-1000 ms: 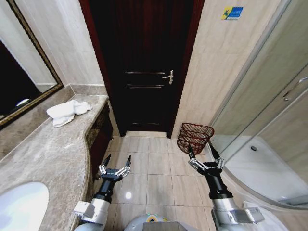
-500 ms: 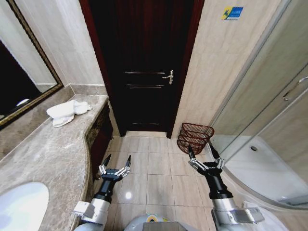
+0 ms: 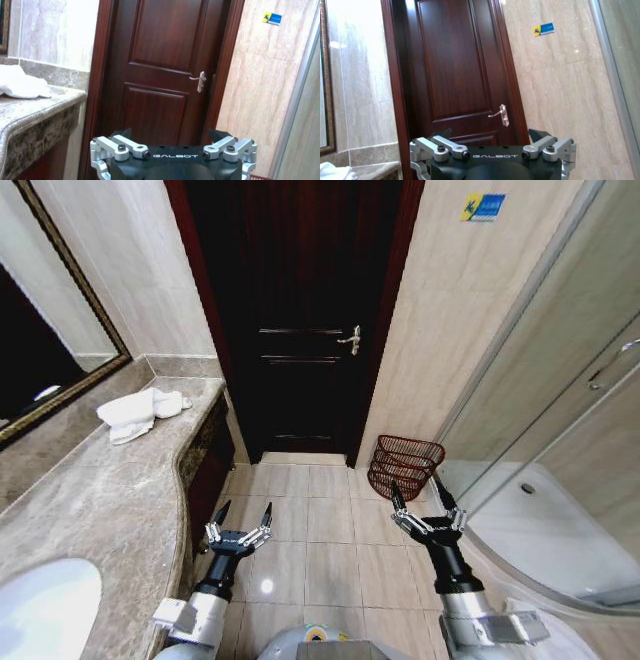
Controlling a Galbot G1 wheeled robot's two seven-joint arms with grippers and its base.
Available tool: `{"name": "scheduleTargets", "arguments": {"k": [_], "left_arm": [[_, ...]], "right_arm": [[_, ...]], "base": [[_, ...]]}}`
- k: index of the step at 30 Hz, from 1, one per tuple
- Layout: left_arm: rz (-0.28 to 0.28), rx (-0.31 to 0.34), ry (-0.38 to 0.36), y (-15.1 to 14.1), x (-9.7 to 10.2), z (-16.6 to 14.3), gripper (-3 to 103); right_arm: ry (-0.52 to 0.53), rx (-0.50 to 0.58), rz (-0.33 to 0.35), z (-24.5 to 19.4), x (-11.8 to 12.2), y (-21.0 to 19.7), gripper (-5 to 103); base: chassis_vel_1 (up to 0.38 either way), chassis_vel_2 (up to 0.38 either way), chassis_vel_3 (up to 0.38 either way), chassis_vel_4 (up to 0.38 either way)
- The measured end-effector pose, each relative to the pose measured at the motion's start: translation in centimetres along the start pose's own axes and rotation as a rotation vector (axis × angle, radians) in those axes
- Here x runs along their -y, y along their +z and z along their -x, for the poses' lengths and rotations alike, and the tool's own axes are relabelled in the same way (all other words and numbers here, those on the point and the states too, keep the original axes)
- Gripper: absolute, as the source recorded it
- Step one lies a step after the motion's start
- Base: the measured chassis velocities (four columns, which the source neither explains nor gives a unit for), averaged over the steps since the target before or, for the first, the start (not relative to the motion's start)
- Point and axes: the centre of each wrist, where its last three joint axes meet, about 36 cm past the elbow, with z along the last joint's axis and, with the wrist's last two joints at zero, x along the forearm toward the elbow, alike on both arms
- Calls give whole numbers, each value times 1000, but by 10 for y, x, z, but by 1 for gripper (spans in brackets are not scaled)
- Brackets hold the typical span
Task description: Discard the used towel into the hamper.
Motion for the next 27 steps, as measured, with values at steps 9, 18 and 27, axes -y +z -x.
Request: {"name": "scheduleTargets", "arguments": {"k": [9, 18, 27], "left_arm": [[0, 0, 0, 0, 0, 0, 100], [59, 55, -106, -31, -38, 33, 100], [20, 219, -121, -77, -52, 49, 100]], "right_arm": [[0, 0, 0, 0, 0, 0, 100], [20, -25, -45, 15, 13, -3, 100], [90, -35, -142, 55, 41, -25, 100]], "base": [[0, 0, 0, 0], [0, 0, 0, 0], [0, 0, 0, 0]]}}
